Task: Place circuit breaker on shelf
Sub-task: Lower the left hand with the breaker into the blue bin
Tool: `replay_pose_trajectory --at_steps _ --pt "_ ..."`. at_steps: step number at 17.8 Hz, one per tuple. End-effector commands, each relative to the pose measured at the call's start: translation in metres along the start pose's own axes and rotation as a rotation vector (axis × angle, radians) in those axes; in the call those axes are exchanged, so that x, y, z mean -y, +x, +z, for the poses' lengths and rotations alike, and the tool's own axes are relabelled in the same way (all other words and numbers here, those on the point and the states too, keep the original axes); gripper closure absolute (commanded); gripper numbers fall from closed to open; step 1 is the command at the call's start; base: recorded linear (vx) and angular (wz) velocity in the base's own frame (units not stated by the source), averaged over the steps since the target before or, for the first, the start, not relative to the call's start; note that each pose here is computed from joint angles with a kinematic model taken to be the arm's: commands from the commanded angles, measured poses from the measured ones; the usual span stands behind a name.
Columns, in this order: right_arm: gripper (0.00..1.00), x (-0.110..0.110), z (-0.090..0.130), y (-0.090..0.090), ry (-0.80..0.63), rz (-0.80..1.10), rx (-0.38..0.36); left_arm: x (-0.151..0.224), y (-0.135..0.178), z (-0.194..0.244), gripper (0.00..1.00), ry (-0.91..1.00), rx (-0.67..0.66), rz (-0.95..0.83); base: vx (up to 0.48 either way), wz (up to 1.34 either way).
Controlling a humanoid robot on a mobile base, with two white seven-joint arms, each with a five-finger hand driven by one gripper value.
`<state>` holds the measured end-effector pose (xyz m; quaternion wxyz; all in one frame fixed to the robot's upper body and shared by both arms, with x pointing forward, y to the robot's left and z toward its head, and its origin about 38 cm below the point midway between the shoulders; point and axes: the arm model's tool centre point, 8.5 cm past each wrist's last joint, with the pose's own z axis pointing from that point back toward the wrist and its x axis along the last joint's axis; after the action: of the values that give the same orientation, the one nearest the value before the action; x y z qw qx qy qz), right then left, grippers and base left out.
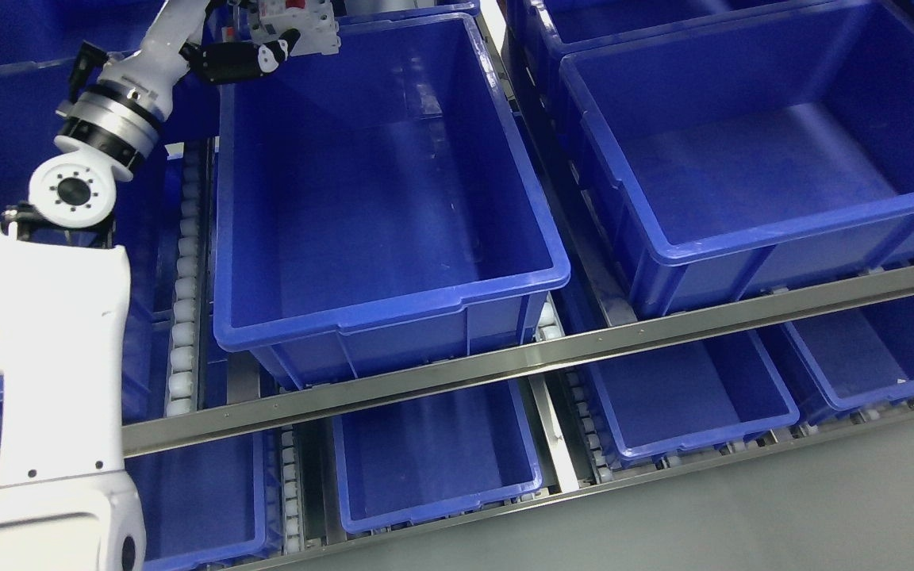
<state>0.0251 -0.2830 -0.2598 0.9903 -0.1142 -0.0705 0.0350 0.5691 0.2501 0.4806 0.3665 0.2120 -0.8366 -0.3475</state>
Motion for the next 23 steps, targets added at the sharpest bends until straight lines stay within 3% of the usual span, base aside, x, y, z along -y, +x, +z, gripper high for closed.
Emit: replay_pose_trajectory --at_steps 1,8,12,23 --pt "0.00 0.010 -0.001 -0.007 -0.013 0.032 -0.062 0.089 -0.064 -0.009 0.95 -0.206 -0.249 0.149 0.000 0.00" --pt "0.00 0.010 -0.001 -0.007 -0.013 0.032 -0.062 0.127 -0.051 -0.029 0.93 -0.359 -0.314 0.112 -0.002 0.01" --pt "0.00 0.010 -0.001 -0.007 -0.013 0.032 -0.062 0.137 -0.055 -0.031 0.92 -0.315 -0.404 0.099 0.000 0.00" --pt "0.00 0.010 -0.001 -0.007 -0.013 0.032 -0.062 0.139 -0.066 -0.026 0.63 -0.249 -0.485 0.036 0.000 0.00"
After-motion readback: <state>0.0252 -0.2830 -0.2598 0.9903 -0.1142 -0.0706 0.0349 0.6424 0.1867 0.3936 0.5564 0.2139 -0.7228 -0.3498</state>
